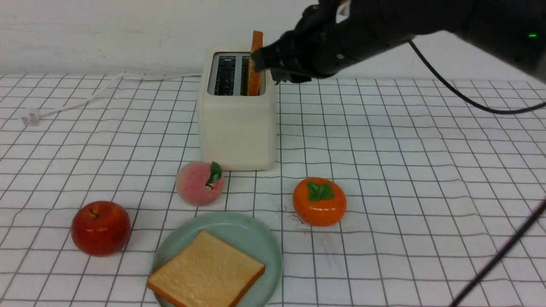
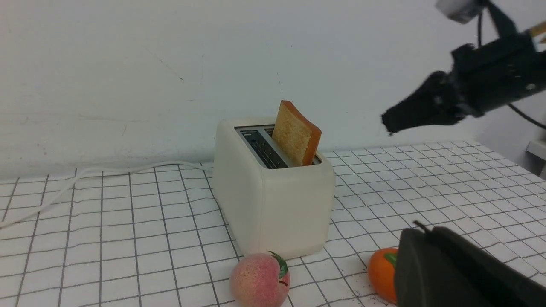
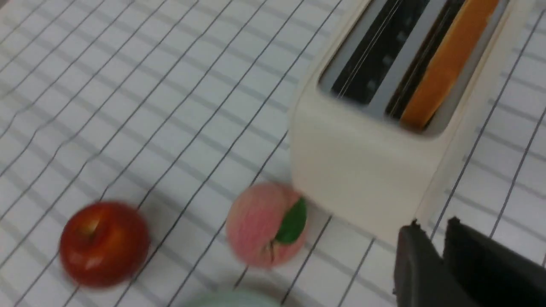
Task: Take toasted bread from bread machine on white checkered table place on plate.
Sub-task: 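Grasp the toast slice in the toaster and pull it up out of the slot with the right gripper, then place the held slice of bread on top of the slice on the plate with the right gripper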
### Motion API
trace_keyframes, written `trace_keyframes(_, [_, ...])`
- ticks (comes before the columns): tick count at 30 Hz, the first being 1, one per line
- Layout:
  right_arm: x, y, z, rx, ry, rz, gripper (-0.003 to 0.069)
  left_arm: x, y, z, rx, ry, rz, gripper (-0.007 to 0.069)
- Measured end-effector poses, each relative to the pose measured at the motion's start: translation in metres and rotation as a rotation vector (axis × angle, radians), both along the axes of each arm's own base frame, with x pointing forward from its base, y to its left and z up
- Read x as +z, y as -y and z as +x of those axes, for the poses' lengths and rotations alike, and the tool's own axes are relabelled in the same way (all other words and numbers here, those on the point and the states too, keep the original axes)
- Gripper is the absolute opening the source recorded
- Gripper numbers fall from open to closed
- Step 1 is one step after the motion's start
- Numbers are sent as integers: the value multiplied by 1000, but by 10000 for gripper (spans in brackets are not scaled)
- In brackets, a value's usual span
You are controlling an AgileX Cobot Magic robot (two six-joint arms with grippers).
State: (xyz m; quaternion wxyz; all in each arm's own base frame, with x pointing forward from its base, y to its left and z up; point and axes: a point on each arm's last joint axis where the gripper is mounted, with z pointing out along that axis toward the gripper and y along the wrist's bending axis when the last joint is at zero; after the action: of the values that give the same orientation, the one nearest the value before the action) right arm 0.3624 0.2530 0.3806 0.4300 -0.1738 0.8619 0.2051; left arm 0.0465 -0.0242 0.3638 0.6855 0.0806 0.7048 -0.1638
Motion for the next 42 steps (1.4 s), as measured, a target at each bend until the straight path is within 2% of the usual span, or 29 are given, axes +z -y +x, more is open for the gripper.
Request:
trace_keyframes(6, [-32, -28, 53, -58, 140, 23, 461, 0, 1, 0, -8, -4, -19, -13])
trace_keyframes(7, [-31, -29, 55, -59, 149, 26, 470, 0, 1, 0, -8, -4, -20, -13])
trace_keyframes(8, [-43, -33, 66, -65, 186, 19, 521, 0, 1, 0, -10, -4, -24, -13])
trace_keyframes(11, [-54, -34, 77, -86, 196, 21, 538, 0, 1, -1, -14, -9, -27, -13])
trace_keyframes(15, [-74, -29, 93, -141, 163, 53, 505, -2, 2, -1, -22, -27, -21, -13])
trace_keyframes(21, [-82, -27, 102, -168, 168, 103, 281, -4, 3, -1, -32, -53, -12, -13])
trace_keyframes(22, [-82, -27, 102, -168, 169, 104, 262, -4, 3, -1, -32, -53, -12, -13])
trace_keyframes(24, [-80, -28, 103, -165, 182, 120, 148, -5, 3, -1, -35, -59, -10, -13])
trace_keyframes(25, [-80, -28, 103, -165, 183, 121, 139, -5, 3, -1, -35, -59, -10, -13])
trace_keyframes(26, [-79, -28, 103, -162, 195, 130, 91, -5, 3, -1, -35, -61, -9, -13])
trace_keyframes(31, [-73, -27, 104, -167, 212, 161, 91, -5, 3, -1, -36, -62, -8, -13])
trace_keyframes(35, [-28, -16, 86, -174, 253, 196, 91, -6, 3, -1, -37, -66, -7, -13])
trace_keyframes(36, [-28, -16, 86, -174, 253, 196, 91, -6, 3, -1, -38, -66, -7, -13])
trace_keyframes(39, [40, 0, 43, -164, 269, 189, 91, -6, 3, -1, -39, -69, -6, -13])
trace_keyframes(41, [59, 6, 25, -141, 272, 156, 91, -6, 3, -1, -39, -70, -6, -13])
trace_keyframes(42, [81, 16, 1, -89, 266, 86, 91, -7, 4, -2, -41, -75, -4, -13])
